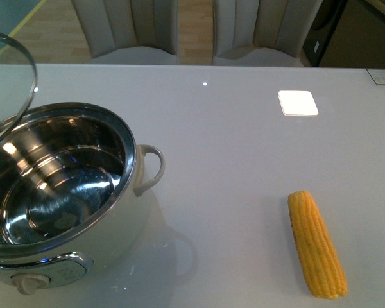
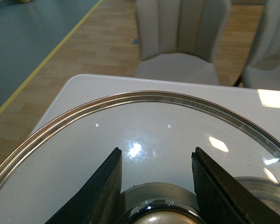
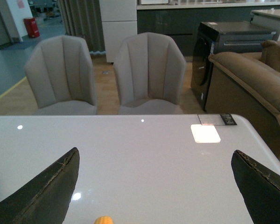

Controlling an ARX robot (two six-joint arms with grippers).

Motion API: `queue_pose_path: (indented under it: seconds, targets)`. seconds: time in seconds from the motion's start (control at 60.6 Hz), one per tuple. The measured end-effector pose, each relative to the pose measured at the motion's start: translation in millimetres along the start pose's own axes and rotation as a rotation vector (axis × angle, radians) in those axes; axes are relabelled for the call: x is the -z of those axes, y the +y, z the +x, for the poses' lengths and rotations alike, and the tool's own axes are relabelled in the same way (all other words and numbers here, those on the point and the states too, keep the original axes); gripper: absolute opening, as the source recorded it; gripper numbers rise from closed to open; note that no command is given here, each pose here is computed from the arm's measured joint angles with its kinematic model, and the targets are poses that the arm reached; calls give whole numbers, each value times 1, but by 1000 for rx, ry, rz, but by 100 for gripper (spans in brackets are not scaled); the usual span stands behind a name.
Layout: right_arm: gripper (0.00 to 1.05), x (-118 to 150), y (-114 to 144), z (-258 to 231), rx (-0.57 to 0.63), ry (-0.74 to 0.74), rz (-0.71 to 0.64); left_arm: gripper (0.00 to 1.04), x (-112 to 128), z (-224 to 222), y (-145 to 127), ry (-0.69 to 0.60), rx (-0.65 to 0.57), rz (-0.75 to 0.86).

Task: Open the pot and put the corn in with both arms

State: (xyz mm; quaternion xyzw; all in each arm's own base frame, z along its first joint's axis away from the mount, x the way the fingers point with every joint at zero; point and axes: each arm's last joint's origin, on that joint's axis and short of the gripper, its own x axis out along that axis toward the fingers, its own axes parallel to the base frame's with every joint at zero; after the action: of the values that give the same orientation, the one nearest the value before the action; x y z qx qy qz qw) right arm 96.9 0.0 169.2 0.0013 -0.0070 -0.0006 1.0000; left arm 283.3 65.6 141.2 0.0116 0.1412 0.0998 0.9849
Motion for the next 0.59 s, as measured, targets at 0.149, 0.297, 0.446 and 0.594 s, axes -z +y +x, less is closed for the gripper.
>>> queue_pose_path:
  seconds: [0.149,0.297,0.446,0.594]
  targets:
    - [96,0,0,0,0,0,0,40,3,-3,46,-11,-136,-46]
    - [96,0,0,0,0,0,0,40,12,-4,81,2,-222,-80]
    - [96,0,0,0,0,0,0,40,30,-1,108,14,-278,-101]
    - [96,0,0,0,0,0,0,40,55,7,124,35,-298,-100]
